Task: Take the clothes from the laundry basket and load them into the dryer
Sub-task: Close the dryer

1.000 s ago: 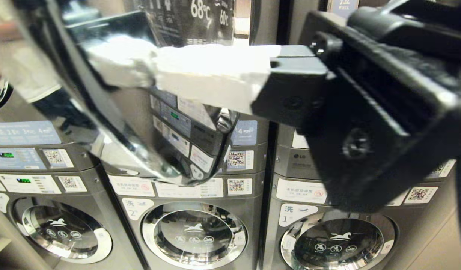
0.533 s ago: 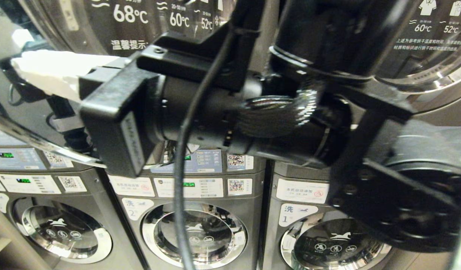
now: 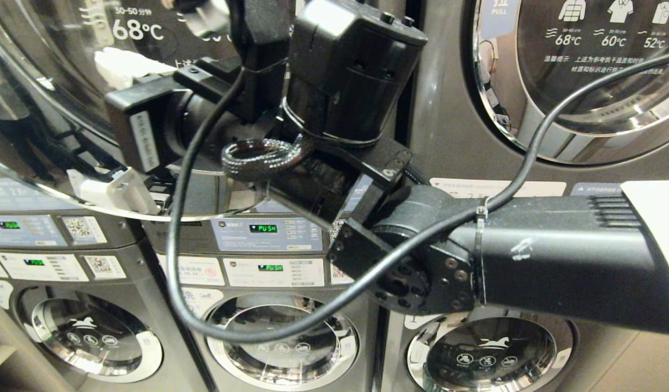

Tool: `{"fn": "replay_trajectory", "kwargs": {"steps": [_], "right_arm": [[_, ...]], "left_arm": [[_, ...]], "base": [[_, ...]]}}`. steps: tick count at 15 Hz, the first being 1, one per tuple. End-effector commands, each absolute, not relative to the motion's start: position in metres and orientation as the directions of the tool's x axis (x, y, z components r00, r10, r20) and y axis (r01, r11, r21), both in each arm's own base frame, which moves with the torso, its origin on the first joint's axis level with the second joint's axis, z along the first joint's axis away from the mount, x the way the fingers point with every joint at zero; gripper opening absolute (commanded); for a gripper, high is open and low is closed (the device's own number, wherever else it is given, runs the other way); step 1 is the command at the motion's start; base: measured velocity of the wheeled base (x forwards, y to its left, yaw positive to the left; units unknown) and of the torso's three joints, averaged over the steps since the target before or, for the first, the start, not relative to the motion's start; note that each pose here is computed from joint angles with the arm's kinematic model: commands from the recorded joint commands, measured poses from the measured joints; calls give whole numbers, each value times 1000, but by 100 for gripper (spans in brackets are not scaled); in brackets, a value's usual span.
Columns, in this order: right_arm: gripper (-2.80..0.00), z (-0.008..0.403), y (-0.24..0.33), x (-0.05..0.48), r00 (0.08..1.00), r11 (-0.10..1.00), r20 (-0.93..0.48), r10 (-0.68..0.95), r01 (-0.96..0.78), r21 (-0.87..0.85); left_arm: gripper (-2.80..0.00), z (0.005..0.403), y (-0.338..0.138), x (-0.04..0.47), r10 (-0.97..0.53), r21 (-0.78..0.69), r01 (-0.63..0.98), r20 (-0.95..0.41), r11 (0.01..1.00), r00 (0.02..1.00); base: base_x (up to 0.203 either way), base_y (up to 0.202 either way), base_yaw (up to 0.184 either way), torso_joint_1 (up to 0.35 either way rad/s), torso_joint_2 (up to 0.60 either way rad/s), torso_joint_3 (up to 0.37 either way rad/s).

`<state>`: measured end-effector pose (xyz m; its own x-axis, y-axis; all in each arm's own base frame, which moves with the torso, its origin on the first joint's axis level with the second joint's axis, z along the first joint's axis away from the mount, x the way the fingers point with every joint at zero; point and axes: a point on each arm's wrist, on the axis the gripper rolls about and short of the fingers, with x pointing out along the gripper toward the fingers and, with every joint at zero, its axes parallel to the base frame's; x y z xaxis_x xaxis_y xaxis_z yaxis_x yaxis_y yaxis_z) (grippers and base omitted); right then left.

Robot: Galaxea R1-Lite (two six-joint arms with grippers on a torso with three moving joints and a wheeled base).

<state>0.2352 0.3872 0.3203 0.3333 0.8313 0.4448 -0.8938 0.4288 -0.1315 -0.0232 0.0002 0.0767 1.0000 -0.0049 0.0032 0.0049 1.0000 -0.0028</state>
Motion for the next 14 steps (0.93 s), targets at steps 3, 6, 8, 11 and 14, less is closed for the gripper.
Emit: {"fn": "replay_trajectory", "kwargs": {"steps": [3, 6, 8, 11, 14], "right_arm": [[-280, 328, 337, 284, 460, 565, 440, 772, -812, -142], [-280, 330, 280, 301, 566, 654, 386, 729, -742, -147], [-280, 331, 233, 298, 637, 710, 343, 690, -688, -150], [-280, 328, 158, 273, 720, 774, 286, 633, -600, -204], [-280, 312, 101, 241, 789, 810, 200, 581, -535, -239]], "left_arm": [[-280, 77, 0, -23, -5, -3, 5, 3, 1000, 1000], [-280, 77, 0, -23, -5, -3, 5, 3, 1000, 1000], [-280, 77, 0, -23, -5, -3, 5, 3, 1000, 1000], [-280, 77, 0, -23, -5, -3, 5, 4, 1000, 1000], [-280, 77, 0, -23, -5, -3, 5, 4, 1000, 1000]], "base": [[0, 0, 0, 0, 0, 0], [0, 0, 0, 0, 0, 0], [0, 0, 0, 0, 0, 0], [0, 0, 0, 0, 0, 0], [0, 0, 0, 0, 0, 0]]}}
